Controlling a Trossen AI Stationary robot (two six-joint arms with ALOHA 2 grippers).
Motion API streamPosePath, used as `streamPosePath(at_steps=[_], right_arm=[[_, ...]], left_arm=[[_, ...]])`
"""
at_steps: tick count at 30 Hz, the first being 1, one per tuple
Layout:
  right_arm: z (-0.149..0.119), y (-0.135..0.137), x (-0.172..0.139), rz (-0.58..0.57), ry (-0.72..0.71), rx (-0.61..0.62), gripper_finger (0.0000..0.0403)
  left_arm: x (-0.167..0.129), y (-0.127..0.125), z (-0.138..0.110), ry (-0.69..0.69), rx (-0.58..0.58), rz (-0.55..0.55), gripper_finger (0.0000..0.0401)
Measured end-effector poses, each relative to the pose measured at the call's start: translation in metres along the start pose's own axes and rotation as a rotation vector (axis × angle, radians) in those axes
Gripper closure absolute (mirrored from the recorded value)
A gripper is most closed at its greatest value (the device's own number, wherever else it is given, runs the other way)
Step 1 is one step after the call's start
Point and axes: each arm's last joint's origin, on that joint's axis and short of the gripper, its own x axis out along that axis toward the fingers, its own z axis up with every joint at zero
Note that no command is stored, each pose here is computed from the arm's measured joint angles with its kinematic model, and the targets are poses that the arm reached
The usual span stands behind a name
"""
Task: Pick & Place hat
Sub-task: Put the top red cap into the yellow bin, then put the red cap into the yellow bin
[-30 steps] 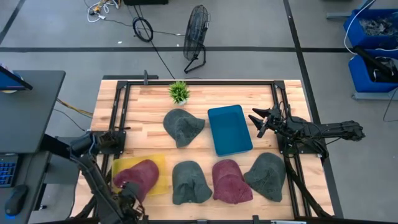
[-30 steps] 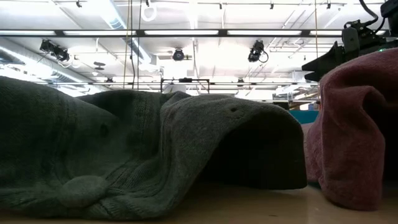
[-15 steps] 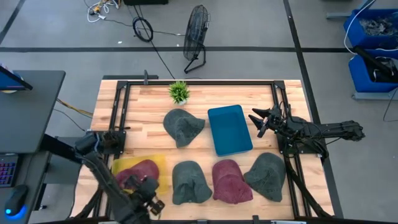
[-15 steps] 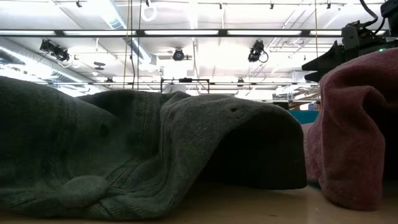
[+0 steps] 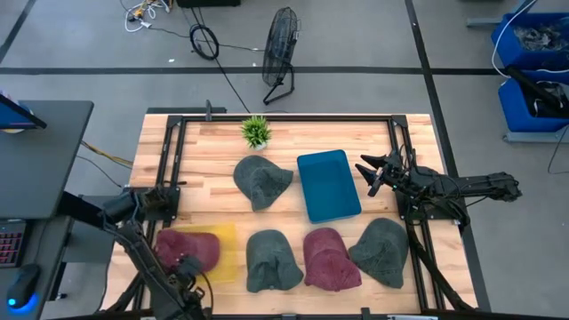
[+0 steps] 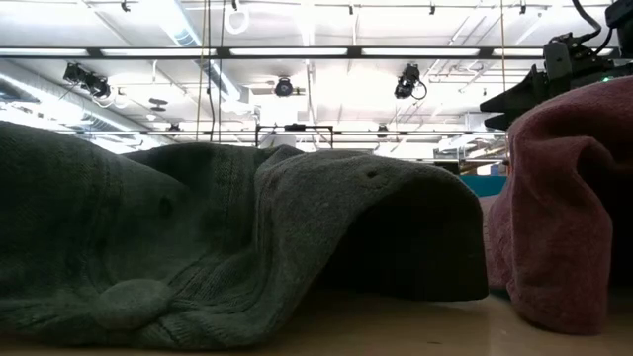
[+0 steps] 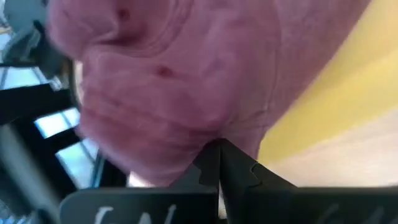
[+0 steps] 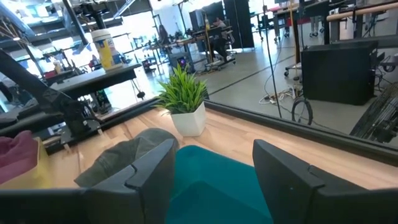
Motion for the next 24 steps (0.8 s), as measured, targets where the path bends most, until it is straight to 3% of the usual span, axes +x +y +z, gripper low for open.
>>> streamPosePath(at_steps=[9, 12, 17, 19, 24], right_arm=[[-0.001, 0.002, 0.000, 0.064, 0.018, -0.005, 0.0183], [-0.001, 0.002, 0.000, 0.079, 0.022, -0.021, 0.0183], [0.003, 0.004, 0.000, 0.126, -0.013, -0.053, 0.0183], [0.009, 0.006, -0.001, 0.156, -0.061, -0.060, 0.0183], [0.020, 0.012, -0.003, 0.287, -0.160, -0.079, 0.0184]], left_arm=[[0.046, -0.006, 0.006, -0.024, 0.012, 0.018, 0.0398], [0.047, -0.006, 0.010, -0.024, 0.014, 0.036, 0.0398], [0.000, -0.003, 0.016, -0.105, 0.037, -0.004, 0.0398], [-0.024, -0.003, 0.019, -0.189, 0.063, -0.120, 0.0398], [-0.070, 0.010, 0.031, -0.646, 0.062, -0.374, 0.0398]])
